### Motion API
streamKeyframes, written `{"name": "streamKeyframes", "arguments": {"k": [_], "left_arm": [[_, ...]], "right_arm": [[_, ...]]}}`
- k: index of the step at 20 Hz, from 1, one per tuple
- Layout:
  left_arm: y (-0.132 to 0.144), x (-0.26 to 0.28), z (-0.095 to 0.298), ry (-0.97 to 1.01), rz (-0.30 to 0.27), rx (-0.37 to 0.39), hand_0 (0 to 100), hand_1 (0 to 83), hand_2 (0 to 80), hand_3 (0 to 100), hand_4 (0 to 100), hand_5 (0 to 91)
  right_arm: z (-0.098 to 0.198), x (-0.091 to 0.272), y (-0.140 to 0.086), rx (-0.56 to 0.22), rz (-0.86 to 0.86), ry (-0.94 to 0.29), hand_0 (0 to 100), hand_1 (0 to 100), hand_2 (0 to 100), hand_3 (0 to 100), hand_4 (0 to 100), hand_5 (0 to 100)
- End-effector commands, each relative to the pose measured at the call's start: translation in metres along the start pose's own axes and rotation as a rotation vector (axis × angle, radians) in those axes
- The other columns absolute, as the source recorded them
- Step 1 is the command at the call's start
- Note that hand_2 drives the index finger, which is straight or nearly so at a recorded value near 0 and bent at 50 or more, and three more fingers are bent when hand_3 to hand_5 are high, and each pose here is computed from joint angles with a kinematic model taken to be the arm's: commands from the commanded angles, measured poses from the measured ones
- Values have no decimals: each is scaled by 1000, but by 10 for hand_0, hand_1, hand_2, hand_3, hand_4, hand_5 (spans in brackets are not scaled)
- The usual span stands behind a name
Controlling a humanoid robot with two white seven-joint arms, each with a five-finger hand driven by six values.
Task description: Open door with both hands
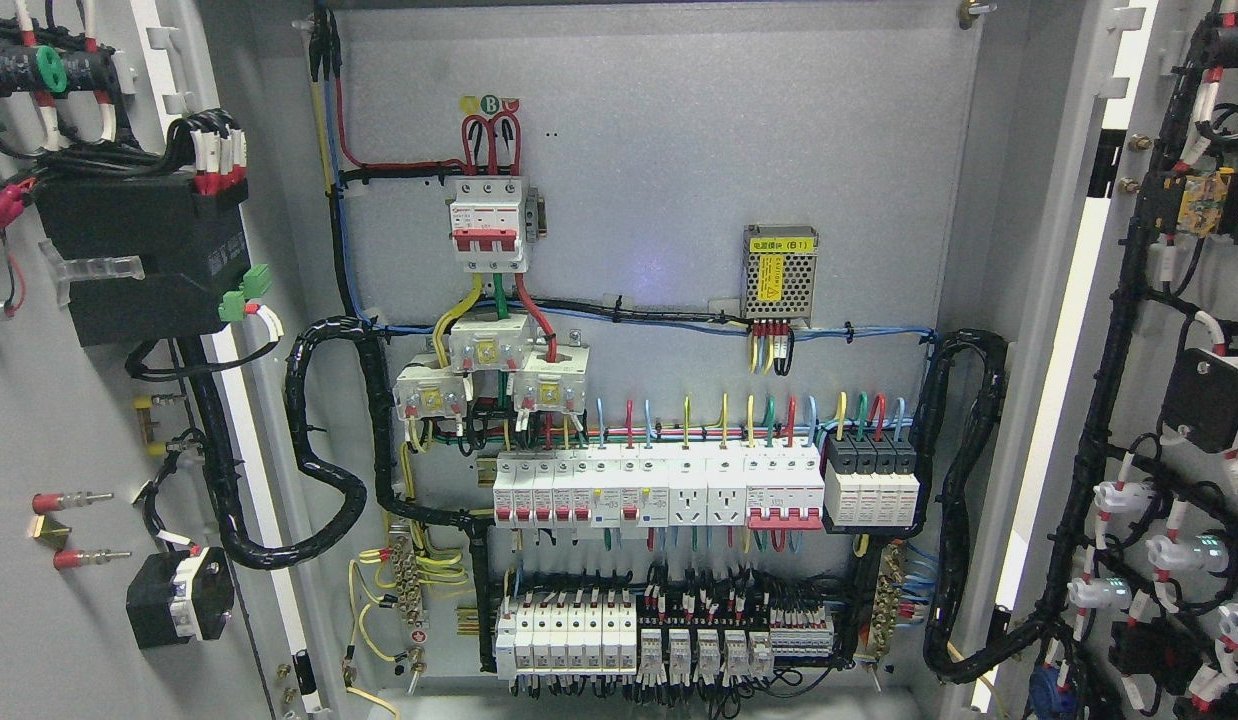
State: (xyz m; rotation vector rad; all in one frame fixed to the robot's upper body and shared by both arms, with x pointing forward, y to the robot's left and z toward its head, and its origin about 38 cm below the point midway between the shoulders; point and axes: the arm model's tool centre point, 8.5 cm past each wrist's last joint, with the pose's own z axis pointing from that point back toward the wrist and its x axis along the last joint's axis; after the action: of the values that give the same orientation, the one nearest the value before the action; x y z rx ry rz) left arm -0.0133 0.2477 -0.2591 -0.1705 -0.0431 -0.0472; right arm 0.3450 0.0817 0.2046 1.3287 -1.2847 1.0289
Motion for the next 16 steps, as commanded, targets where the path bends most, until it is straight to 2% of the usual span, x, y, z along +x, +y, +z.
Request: {"name": "streamKeyframes", "arguments": {"k": [1,4,7,10,16], "left_arm": [[5,-5,1,9,2,7,0,0,0,0,42,0],[5,-5,1,9,2,7,0,0,0,0,42,0],[5,-5,1,9,2,7,0,0,0,0,42,0],[5,-5,1,9,2,7,0,0,0,0,42,0],[5,-5,1,9,2,7,0,0,0,0,42,0]], "right_arm": [[39,1,-35,-168,-39,-54,0,0,0,0,0,0],[59,-1,-48,-264,-44,-65,0,0,0,0,0,0],[77,2,-58,-328,-36,-90,0,0,0,0,0,0],[91,-3,-56,-381,11,-92,0,0,0,0,0,0],[107,-14,-44,-429,61,-115,0,0,0,0,0,0]]}}
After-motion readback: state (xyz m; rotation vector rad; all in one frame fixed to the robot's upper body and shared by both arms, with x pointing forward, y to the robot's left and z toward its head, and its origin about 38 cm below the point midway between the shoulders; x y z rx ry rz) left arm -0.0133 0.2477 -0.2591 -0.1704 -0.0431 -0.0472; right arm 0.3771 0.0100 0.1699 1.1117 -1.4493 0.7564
